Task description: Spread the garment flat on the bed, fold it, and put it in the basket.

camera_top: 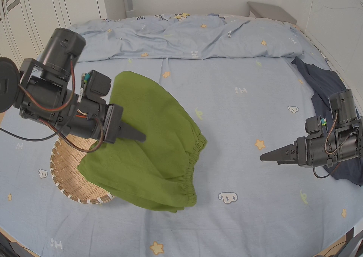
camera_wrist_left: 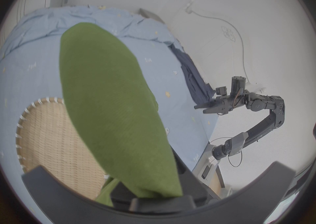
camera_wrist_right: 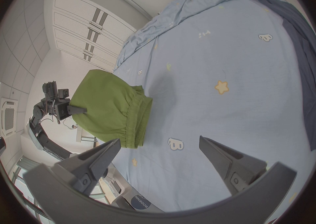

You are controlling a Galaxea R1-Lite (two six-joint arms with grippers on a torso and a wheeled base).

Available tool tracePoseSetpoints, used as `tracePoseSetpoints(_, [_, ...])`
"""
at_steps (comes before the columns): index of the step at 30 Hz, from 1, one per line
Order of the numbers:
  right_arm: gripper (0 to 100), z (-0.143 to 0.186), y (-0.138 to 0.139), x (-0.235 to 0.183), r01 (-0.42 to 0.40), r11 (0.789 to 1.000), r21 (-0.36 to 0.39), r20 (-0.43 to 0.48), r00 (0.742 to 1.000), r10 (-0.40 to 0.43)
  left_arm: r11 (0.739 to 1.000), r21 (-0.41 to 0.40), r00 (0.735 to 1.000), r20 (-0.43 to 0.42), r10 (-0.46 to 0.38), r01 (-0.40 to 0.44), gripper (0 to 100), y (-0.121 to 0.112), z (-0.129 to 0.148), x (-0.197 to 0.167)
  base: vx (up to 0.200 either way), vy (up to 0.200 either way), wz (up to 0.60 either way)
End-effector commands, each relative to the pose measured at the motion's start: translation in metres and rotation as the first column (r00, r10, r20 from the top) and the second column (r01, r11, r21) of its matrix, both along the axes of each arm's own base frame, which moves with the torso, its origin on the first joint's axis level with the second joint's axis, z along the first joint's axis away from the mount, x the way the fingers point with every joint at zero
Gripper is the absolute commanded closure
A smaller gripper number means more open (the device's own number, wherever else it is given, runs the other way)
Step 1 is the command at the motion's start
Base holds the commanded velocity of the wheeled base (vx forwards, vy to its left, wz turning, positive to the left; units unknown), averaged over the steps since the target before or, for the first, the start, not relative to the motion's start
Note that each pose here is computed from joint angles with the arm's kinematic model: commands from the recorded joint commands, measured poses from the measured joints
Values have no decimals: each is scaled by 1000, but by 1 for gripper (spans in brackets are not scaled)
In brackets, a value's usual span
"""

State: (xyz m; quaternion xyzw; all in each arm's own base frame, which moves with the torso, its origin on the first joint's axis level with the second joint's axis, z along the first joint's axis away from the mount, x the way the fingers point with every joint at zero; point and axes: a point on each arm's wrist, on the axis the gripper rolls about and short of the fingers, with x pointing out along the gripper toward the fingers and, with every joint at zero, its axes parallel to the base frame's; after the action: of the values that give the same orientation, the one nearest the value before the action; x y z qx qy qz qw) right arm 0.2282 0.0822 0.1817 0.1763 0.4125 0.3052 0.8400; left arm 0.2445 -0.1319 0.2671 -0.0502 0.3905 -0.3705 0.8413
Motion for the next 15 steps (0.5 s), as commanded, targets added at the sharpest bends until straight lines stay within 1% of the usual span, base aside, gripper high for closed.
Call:
tracePoseSetpoints(1, [0, 3, 0, -2, 0, 1000, 4, 12, 1000, 0, 1000, -24, 998, 68, 11, -9, 100, 9, 15, -12, 0, 0, 0])
tracePoseSetpoints(2, [0, 3, 0, -2, 0, 1000, 4, 12, 1000, 0, 998, -44, 991, 128, 48, -43, 100, 20, 24, -20, 0, 0, 0])
tracePoseSetpoints(3, [0, 3, 0, -2, 0, 1000, 4, 12, 1000, 0, 997, -51, 986, 152, 64, -57, 100, 24, 27, -23, 0, 0, 0])
tracePoseSetpoints(4, [0, 3, -1, -2, 1, 1000, 4, 14, 1000, -1, 994, -68, 977, 194, 92, -80, 100, 30, 32, -27, 0, 0, 0])
tracePoseSetpoints(6, [0, 4, -1, -2, 5, 1000, 6, 15, 1000, -5, 990, -96, 959, 256, 124, -103, 100, 38, 38, -33, 0, 0, 0])
tracePoseSetpoints(7, [0, 4, -1, -2, 5, 1000, 6, 15, 1000, -5, 989, -101, 956, 265, 128, -105, 100, 39, 39, -34, 0, 0, 0])
tracePoseSetpoints(10, [0, 7, -3, -4, 10, 1000, 9, 27, 1000, -10, 976, -153, 915, 351, 199, -154, 100, 54, 46, -36, 0, 0, 0])
tracePoseSetpoints(12, [0, 7, -3, -4, 8, 1000, 11, 28, 1000, -9, 968, -174, 893, 383, 236, -181, 100, 61, 48, -32, 0, 0, 0])
tracePoseSetpoints(14, [0, 9, -3, -5, 10, 1000, 11, 33, 999, -10, 959, -185, 877, 397, 271, -212, 100, 69, 48, -27, 0, 0, 0])
tracePoseSetpoints(15, [0, 9, -3, -5, 10, 1000, 11, 33, 999, -10, 959, -185, 877, 397, 271, -212, 100, 69, 48, -27, 0, 0, 0])
